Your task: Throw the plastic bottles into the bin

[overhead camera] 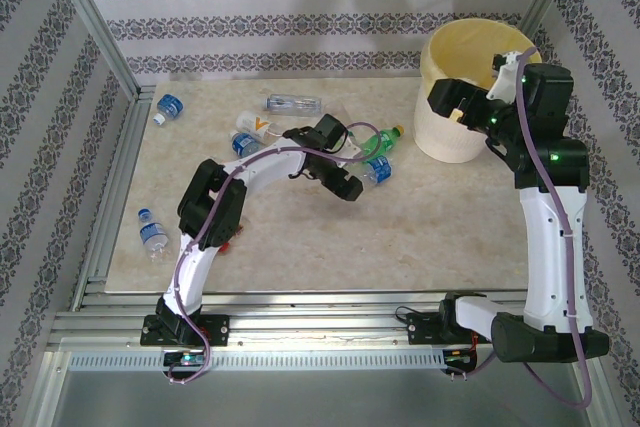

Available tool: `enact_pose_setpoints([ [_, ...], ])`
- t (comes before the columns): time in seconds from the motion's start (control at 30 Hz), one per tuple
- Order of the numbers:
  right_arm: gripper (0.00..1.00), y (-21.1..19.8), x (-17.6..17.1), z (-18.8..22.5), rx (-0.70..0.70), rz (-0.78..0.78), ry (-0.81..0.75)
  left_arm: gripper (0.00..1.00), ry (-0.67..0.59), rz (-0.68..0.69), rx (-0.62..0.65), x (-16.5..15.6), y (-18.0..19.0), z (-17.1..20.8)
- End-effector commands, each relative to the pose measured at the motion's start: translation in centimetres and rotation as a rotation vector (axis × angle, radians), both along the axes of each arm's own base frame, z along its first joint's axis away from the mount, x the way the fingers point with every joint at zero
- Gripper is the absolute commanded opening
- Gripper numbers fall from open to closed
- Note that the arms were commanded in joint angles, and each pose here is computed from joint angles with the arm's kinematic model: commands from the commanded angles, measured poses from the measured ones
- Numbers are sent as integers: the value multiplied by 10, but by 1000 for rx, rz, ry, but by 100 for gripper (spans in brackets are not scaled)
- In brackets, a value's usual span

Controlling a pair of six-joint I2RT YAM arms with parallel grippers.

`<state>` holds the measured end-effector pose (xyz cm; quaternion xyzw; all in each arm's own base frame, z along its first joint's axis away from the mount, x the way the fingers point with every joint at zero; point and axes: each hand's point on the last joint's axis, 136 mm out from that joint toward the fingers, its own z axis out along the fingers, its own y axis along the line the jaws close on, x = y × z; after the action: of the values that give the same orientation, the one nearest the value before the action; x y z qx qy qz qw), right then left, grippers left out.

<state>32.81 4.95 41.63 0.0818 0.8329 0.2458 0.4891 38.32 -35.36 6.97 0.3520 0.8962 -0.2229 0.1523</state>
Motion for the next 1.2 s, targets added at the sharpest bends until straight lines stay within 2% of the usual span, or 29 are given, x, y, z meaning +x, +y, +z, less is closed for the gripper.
enact_pose_setpoints([
  [0.0, 98, 7, -9, -5, 17, 21, 20, 91, -5, -32, 18, 7, 2, -1],
  [0.67, 98, 8, -25, -32, 34, 10, 75, 87, 61, -56, -22, 9, -8, -20],
  [1.17, 98, 7, -27, -47, 31, 11, 101, 55, 63, -51, -53, 8, -11, -25],
])
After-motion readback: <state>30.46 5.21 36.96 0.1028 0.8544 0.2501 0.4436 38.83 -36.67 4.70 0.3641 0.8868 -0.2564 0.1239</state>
